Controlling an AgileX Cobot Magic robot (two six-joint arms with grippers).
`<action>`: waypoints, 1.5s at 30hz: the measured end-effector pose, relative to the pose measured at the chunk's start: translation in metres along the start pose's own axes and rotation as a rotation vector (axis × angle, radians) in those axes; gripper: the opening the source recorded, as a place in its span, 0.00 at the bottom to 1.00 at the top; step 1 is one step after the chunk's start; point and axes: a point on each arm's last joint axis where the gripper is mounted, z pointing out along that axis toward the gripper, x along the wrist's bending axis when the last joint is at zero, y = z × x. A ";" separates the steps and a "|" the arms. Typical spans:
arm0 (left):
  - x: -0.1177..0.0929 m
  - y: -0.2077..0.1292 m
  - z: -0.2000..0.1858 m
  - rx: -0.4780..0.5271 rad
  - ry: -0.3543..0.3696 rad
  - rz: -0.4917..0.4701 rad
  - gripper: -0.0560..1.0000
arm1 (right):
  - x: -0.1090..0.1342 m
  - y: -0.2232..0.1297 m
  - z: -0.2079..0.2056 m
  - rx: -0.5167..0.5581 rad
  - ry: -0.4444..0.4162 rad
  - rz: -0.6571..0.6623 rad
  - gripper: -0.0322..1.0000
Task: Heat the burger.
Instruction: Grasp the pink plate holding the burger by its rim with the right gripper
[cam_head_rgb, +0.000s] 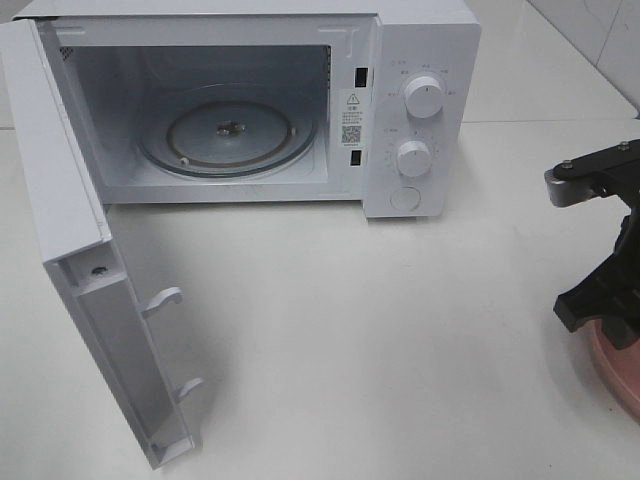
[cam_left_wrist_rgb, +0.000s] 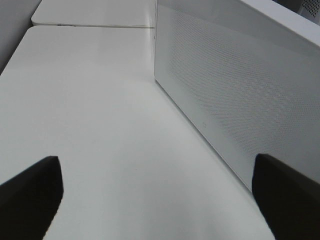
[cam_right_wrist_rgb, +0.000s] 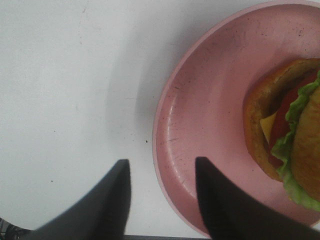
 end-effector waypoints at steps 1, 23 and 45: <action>0.000 0.000 0.000 0.000 0.000 0.000 0.97 | 0.000 0.000 0.000 -0.004 -0.003 -0.003 0.58; 0.000 0.000 0.000 0.000 0.000 0.000 0.97 | -0.007 -0.001 0.030 0.001 0.010 0.048 0.86; 0.000 0.000 0.000 0.000 0.000 0.000 0.97 | 0.001 0.007 0.075 0.105 0.035 0.058 0.80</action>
